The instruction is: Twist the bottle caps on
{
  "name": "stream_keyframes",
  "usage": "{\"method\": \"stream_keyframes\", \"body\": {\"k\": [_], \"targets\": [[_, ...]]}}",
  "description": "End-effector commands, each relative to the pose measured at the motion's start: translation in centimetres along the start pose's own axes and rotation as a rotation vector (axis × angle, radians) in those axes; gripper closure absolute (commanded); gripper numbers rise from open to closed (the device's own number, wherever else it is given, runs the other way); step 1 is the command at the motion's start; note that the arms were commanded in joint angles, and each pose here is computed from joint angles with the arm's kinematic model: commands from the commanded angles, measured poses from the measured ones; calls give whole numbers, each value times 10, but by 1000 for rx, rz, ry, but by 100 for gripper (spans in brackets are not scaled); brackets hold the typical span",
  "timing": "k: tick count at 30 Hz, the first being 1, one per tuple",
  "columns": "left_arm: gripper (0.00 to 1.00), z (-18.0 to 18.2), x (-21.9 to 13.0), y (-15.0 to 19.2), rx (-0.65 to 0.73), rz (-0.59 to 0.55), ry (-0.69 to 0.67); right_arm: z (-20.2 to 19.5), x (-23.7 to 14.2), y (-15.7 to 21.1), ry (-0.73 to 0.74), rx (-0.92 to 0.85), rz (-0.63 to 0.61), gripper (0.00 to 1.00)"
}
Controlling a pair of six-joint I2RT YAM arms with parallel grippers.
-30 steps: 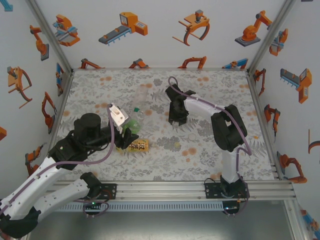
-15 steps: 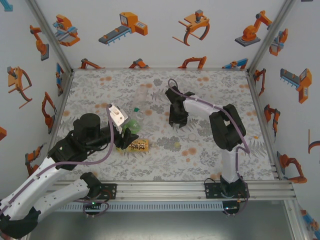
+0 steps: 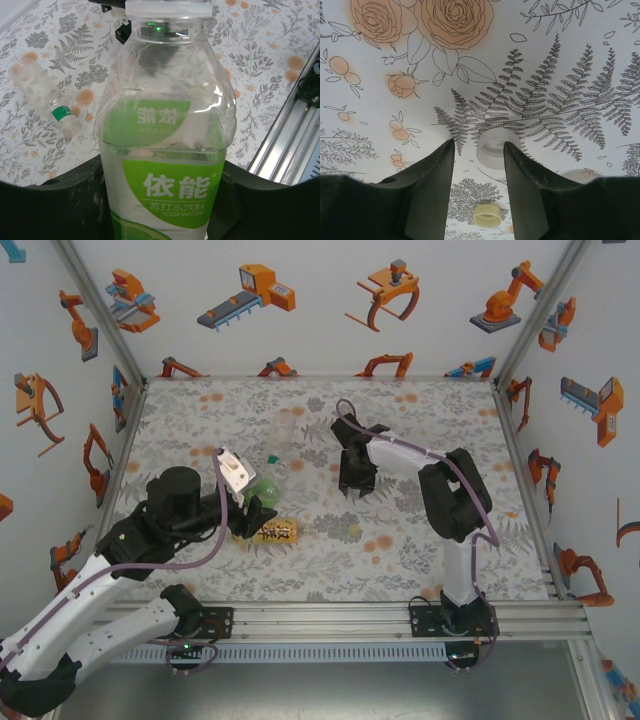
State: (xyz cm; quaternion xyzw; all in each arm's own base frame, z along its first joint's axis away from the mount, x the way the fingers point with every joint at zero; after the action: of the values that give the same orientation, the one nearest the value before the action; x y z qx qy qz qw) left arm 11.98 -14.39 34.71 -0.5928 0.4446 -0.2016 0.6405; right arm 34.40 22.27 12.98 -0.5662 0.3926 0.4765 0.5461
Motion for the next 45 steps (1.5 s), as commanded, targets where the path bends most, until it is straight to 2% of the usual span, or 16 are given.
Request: {"method": "stream_keyframes", "body": {"k": [1,24,45], "targets": [[100,-1,-3,-8,-7,-38,11,-3,-30,-8,0,-3,-57,54],[100,-1,2,-11,-6,-39,25,-10,-21,3,33,-2,-19,50],[100,-1,-1,-8,-4,-35,14,-10,5,11,28,6,26,54]]}}
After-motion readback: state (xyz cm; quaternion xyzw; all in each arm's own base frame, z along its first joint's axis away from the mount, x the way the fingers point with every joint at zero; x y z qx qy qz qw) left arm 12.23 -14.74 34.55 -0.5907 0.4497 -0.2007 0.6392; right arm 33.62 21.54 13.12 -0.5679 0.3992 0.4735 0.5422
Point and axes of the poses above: each hand's point on the last joint's axis, 136 mm out from that joint toward the fingers, its own x axis out along the fingers, its own z axis along the line the jaws close on, y = z × x, the point moved 10 cm from there along -x, back along the fingers, and after that the axes turned 9 degrees about -x, right-handed, at the moved point
